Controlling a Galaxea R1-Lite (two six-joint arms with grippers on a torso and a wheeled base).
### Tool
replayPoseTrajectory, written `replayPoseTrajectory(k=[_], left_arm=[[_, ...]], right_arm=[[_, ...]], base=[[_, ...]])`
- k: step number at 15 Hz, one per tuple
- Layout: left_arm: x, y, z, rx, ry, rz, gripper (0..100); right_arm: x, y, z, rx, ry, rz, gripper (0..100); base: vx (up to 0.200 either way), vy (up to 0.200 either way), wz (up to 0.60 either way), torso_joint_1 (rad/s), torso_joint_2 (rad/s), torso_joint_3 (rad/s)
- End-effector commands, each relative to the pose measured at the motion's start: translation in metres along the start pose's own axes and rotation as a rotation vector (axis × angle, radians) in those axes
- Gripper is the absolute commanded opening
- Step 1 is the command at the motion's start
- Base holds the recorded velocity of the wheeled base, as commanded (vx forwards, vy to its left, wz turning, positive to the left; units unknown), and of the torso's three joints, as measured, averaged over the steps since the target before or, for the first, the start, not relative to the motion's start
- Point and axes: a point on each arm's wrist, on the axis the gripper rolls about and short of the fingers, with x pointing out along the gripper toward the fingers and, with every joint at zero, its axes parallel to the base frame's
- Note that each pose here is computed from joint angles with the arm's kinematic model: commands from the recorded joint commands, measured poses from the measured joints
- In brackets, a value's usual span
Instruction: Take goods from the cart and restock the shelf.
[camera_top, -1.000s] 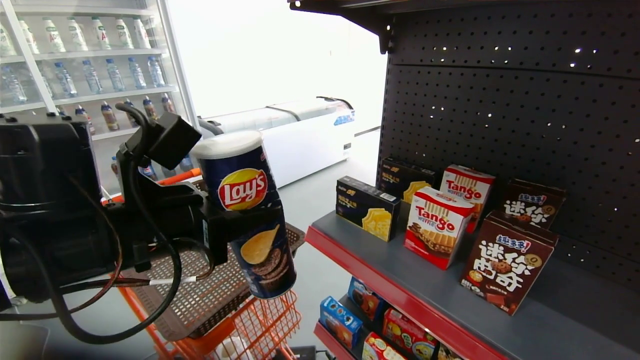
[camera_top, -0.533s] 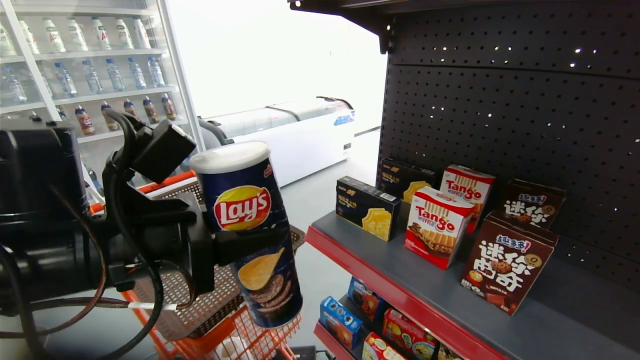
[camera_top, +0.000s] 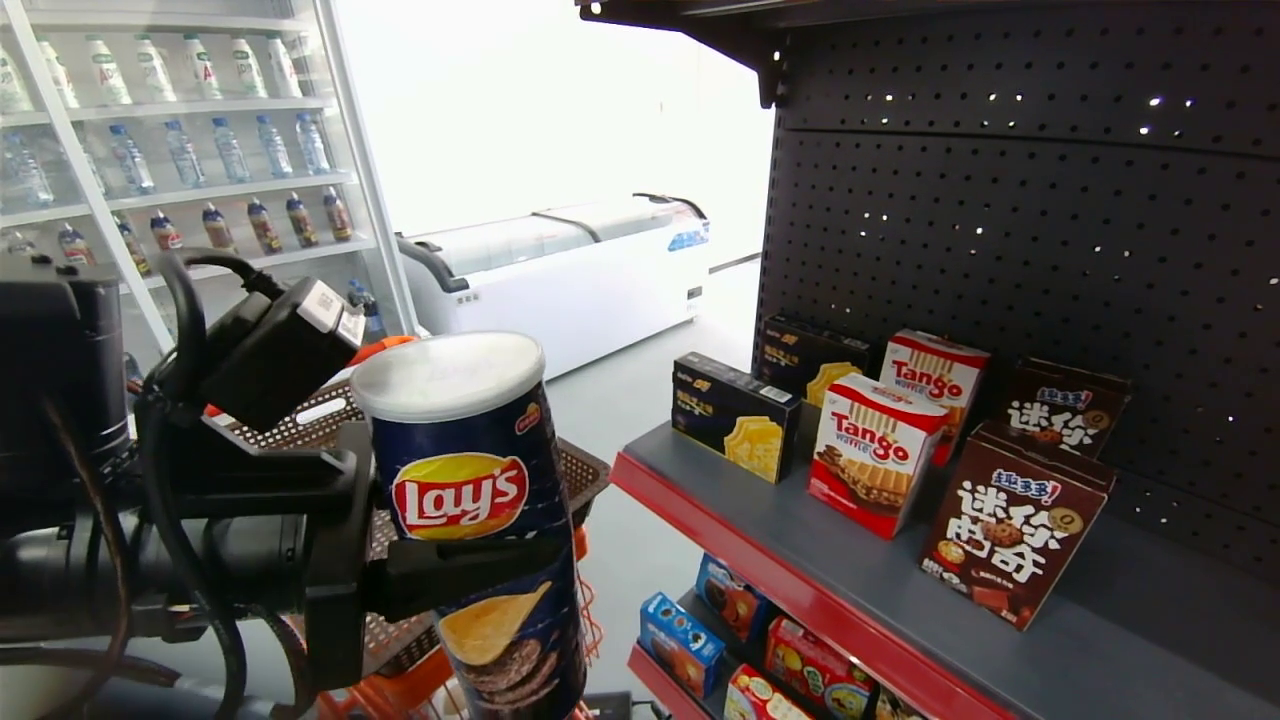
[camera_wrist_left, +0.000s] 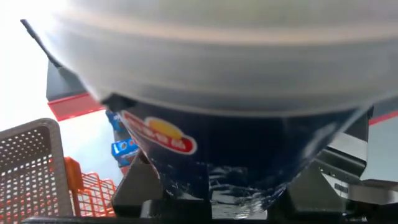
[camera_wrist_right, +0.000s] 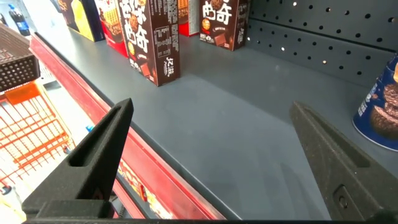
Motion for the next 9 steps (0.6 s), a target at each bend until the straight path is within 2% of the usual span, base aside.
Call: replayPoseTrajectory(k=[1,6,9], left_arm=[[0.0,-0.004,0.002,0.011,-0.006,-0.015,0],[0.003,-0.016,-0.001,0.022,0.004,-0.074,0],[0.003,-0.017,-0.005,0.017,0.012,-0.076,0]], right_arm=[[0.0,0.0,0.0,0.0,-0.001,0.0,100],[0.0,0.0,0.0,0.0,-0.001,0.0,100],[0.0,0.0,0.0,0.0,-0.001,0.0,100]], base=[[0.0,0.0,0.0,0.0,0.0,0.0],[0.0,0.0,0.0,0.0,0.0,0.0],[0.0,0.0,0.0,0.0,0.0,0.0]])
